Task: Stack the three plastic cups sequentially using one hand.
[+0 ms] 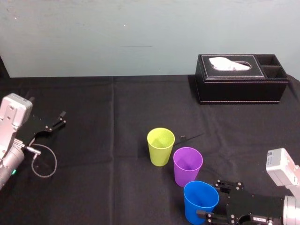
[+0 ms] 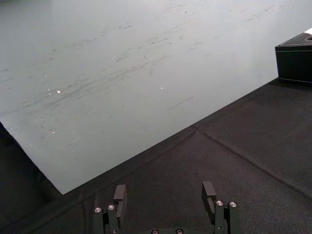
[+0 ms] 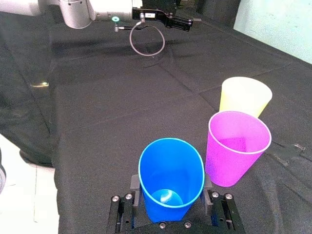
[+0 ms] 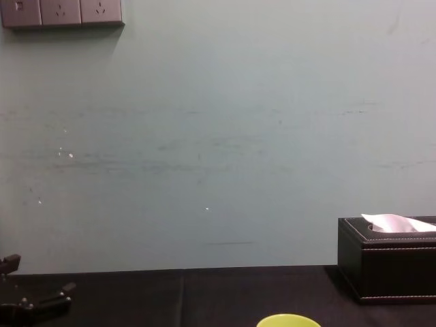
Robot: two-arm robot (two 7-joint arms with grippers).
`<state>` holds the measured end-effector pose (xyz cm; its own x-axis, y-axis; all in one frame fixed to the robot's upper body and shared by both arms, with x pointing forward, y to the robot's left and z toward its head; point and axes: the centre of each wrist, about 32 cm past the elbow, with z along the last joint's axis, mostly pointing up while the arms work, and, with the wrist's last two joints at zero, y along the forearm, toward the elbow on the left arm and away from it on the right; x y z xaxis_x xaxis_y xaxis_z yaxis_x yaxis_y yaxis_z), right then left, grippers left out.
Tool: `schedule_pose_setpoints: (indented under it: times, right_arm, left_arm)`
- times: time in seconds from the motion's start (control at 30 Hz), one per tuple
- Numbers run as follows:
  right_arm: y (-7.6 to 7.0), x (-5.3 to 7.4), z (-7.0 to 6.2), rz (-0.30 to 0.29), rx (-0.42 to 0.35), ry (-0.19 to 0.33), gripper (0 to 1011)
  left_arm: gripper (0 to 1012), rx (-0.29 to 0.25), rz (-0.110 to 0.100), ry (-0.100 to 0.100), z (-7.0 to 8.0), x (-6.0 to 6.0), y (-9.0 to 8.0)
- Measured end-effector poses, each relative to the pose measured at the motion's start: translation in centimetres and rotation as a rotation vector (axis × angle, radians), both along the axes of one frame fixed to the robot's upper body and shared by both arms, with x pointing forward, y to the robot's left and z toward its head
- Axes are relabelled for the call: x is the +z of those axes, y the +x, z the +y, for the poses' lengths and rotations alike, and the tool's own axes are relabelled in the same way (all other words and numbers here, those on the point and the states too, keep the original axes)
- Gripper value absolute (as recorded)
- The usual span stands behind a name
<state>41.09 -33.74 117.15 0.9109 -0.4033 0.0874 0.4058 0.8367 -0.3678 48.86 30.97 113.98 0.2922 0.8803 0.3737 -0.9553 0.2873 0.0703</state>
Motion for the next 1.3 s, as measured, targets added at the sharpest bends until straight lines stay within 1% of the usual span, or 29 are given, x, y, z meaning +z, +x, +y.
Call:
schedule_pose_setpoints:
  times: [0.33,0.37,0.4,0.47,0.53,0.57,0.63,0.67,0.77,0.8,0.83,0.87,0.93,1.0,1.1,1.13,1.2,1.3]
  right_arm:
    - [0.0,0.0,0.0,0.0,0.0,0.0,719]
    - [0.0,0.1,0.0,-0.002,0.0,0.002,719]
    - [-0.1,0.5,-0.1,-0.011,0.001,0.01,720]
    - [-0.2,0.7,-0.1,-0.015,0.0,0.014,719]
    - [-0.3,1.3,-0.2,-0.027,-0.005,0.022,719]
    - [-0.5,1.8,-0.3,-0.037,-0.008,0.029,719]
    - [-0.6,2.4,-0.4,-0.047,-0.013,0.035,720]
    - [-0.7,3.0,-0.5,-0.059,-0.017,0.041,719]
    - [-0.9,3.9,-0.6,-0.078,-0.023,0.049,719]
    - [-1.0,4.6,-0.7,-0.09,-0.025,0.054,719]
    - [-1.1,5.0,-0.8,-0.098,-0.026,0.057,719]
    - [-1.2,5.8,-0.8,-0.117,-0.03,0.062,719]
    - [-1.3,6.5,-0.9,-0.132,-0.036,0.066,719]
    - [-1.3,7.5,-0.8,-0.154,-0.045,0.074,719]
    - [-1.3,8.3,-0.6,-0.173,-0.06,0.079,719]
    - [-1.1,8.8,-0.5,-0.183,-0.072,0.081,719]
    - [-0.8,9.4,-0.1,-0.192,-0.091,0.086,720]
    - [-0.3,9.7,0.4,-0.192,-0.107,0.093,719]
  left_arm:
    - [1010,0.0,0.0,0.0,0.0,0.0,0.0]
    - [1010,0.0,0.0,0.0,0.0,0.0,0.0]
    - [1010,0.0,0.0,0.0,0.0,0.0,0.0]
    - [1010,0.0,0.0,0.0,0.0,0.0,0.0]
    - [1010,0.0,0.0,0.0,0.0,0.0,0.0]
    - [1010,0.0,0.0,0.0,0.0,0.0,0.0]
    - [1010,0.0,0.0,0.0,0.0,0.0,0.0]
    - [1010,0.0,0.0,0.0,0.0,0.0,0.0]
    - [1010,0.0,0.0,0.0,0.0,0.0,0.0]
    - [1010,0.0,0.0,0.0,0.0,0.0,0.0]
    - [1010,0.0,0.0,0.0,0.0,0.0,0.0]
    - [1010,0.0,0.0,0.0,0.0,0.0,0.0]
    - [1010,0.0,0.0,0.0,0.0,0.0,0.0]
    - [1010,0.0,0.0,0.0,0.0,0.0,0.0]
    - [1010,0.0,0.0,0.0,0.0,0.0,0.0]
    - [1010,0.0,0.0,0.0,0.0,0.0,0.0]
    - [1010,0.0,0.0,0.0,0.0,0.0,0.0]
    - [1010,0.0,0.0,0.0,0.0,0.0,0.0]
